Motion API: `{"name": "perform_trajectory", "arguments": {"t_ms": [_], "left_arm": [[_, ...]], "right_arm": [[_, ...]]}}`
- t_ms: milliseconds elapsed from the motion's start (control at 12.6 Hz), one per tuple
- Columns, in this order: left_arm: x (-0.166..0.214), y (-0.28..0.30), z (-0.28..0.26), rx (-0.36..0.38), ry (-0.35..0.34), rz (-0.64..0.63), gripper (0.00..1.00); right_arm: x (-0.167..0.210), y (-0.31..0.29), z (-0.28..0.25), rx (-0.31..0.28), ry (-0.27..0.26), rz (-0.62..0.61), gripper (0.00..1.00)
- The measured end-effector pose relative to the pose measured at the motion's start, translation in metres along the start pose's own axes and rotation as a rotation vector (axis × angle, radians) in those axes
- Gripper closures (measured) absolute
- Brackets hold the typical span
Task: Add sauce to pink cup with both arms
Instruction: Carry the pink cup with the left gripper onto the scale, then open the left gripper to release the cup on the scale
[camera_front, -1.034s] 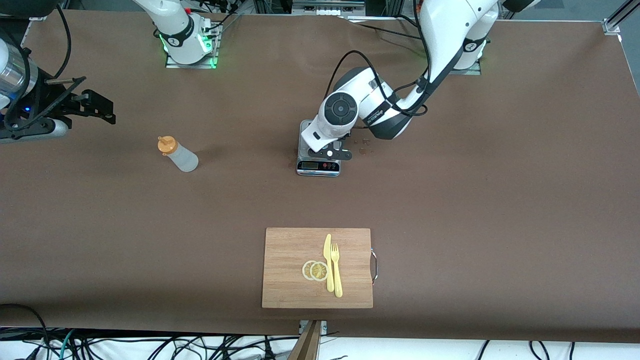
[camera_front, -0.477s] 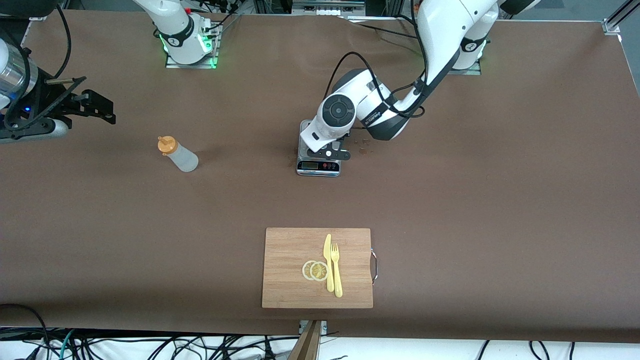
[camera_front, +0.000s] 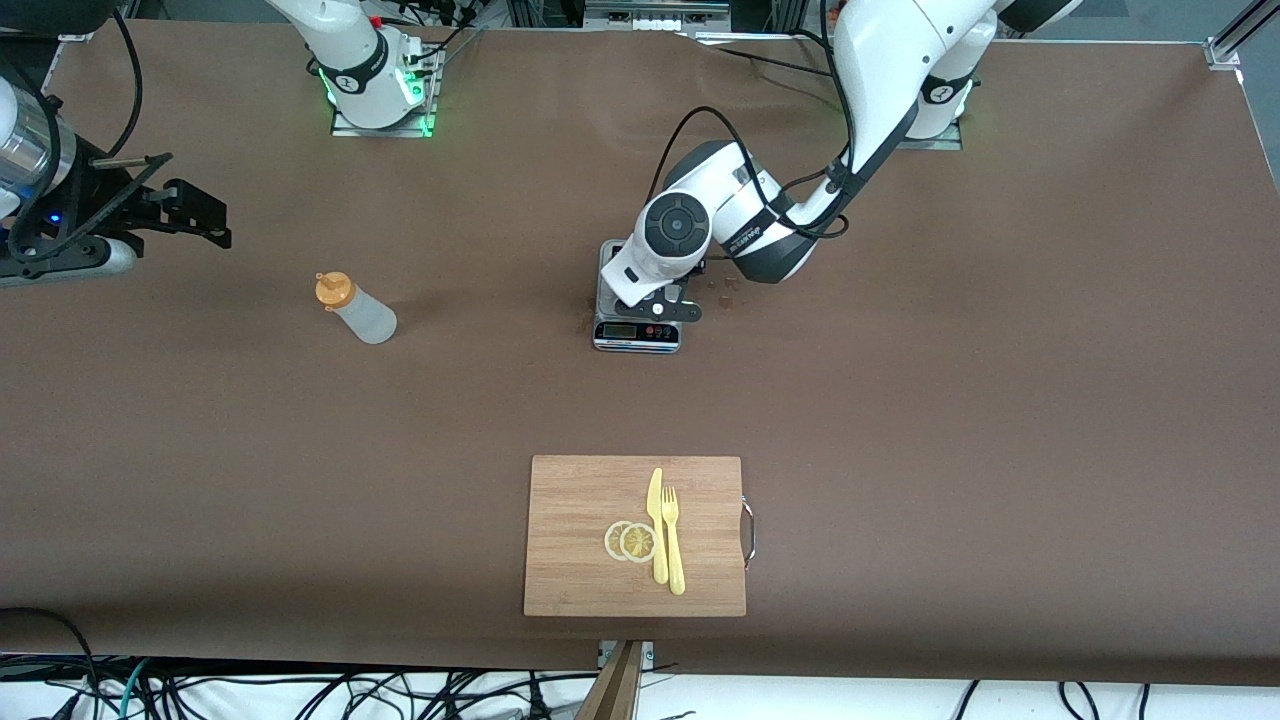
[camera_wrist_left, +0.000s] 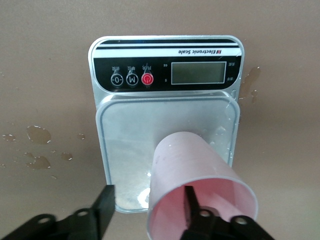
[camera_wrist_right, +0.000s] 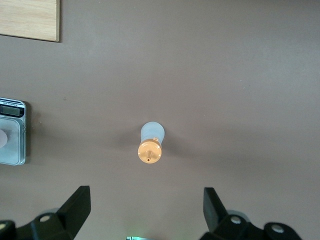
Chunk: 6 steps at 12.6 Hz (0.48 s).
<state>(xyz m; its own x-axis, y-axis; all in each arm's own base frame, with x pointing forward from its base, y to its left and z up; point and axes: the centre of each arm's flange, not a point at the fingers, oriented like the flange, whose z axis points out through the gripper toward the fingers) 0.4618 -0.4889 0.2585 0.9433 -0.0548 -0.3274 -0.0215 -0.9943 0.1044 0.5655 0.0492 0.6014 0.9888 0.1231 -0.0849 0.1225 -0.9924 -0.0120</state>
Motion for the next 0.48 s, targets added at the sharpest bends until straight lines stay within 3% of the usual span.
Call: {"name": "perform_trajectory", "arguments": {"t_ms": [159,239,477], "left_arm": [[-0.002,0.006,-0.010,-0.013,0.013,-0.005,0.06],[-0.005,0.009,-0.017,-0.020,0.023,-0.004,0.00],[-0.014,0.008,-0.041,-0.001,0.028,-0.002,0.00]], "right_arm": [[0.000,0.000,0.000,0.000,0.000,0.000,0.00],[0.000,0.000,0.000,0.000,0.000,0.000,0.00],[0.000,0.000,0.000,0.000,0.000,0.000,0.00]]}}
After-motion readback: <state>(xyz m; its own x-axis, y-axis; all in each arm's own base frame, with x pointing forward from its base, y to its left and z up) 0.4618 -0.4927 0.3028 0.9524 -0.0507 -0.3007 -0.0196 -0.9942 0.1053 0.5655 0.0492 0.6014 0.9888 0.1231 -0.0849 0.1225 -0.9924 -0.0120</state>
